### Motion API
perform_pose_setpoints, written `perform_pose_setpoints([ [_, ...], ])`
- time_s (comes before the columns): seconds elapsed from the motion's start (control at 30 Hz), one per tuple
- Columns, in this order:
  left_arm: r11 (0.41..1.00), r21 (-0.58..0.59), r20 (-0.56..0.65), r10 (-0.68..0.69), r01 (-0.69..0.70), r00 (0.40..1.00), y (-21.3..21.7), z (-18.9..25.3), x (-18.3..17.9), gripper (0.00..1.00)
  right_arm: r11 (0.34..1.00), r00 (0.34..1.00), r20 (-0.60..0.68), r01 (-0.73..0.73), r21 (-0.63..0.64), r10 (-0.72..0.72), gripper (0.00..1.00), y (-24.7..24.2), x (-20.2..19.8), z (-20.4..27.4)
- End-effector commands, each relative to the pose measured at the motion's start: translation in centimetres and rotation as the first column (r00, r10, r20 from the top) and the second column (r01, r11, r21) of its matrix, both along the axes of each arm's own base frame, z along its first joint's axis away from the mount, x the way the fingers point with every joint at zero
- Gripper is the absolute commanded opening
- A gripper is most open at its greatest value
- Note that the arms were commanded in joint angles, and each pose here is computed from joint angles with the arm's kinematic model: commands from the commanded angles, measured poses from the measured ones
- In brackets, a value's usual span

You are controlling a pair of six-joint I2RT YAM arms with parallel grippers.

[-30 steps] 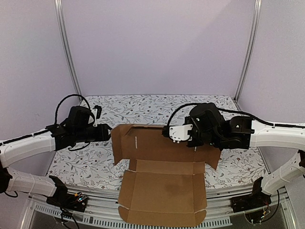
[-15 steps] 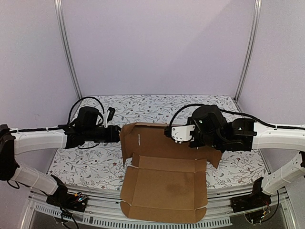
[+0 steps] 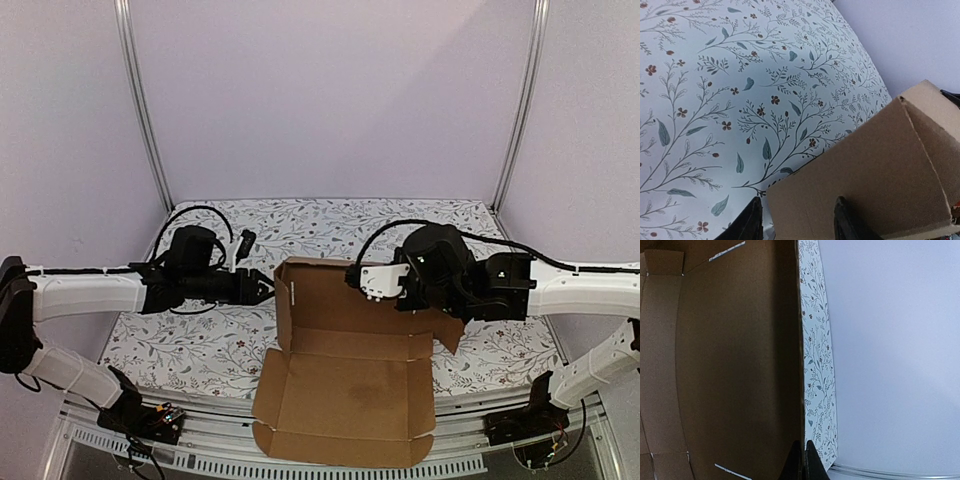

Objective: Fold the paper box

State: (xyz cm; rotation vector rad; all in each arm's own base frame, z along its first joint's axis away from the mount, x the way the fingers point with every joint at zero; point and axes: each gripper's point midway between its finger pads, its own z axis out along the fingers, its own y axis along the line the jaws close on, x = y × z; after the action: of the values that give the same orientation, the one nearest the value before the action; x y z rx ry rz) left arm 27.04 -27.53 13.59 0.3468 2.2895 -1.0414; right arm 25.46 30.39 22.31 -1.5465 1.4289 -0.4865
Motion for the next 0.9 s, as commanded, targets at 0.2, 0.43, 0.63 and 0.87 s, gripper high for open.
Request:
perform_pose_setpoints([
  [0.2, 0.998, -0.007, 0.031, -0.069, 0.069, 0.997, -1.1, 0.0, -2.3, 0.47, 0.999, 1.0, 0.005, 0.005, 0.035, -0.005, 0.0, -0.6, -1.6, -0.4],
  [0.43, 0.995, -0.019, 0.068, -0.094, 0.095, 0.993, -1.2, 0.5, -3.5, 0.48, 1.0, 0.999, 0.042, 0.001, -0.024, 0.0, 0.0, -0.3, -3.1, -1.6],
  [0.63, 0.994, -0.01, 0.078, -0.106, 0.107, 0.991, -0.9, 0.0, -4.8, 0.48, 0.996, 0.996, 0.088, 0.018, -0.086, -0.01, 0.0, -0.4, -3.8, -2.6],
  [0.87, 0.994, 0.038, 0.08, -0.105, 0.103, 0.991, -0.2, -0.6, -6.2, 0.48, 0.991, 0.994, 0.11, 0.037, -0.128, -0.023, 0.0, -0.6, -4.0, -3.5],
])
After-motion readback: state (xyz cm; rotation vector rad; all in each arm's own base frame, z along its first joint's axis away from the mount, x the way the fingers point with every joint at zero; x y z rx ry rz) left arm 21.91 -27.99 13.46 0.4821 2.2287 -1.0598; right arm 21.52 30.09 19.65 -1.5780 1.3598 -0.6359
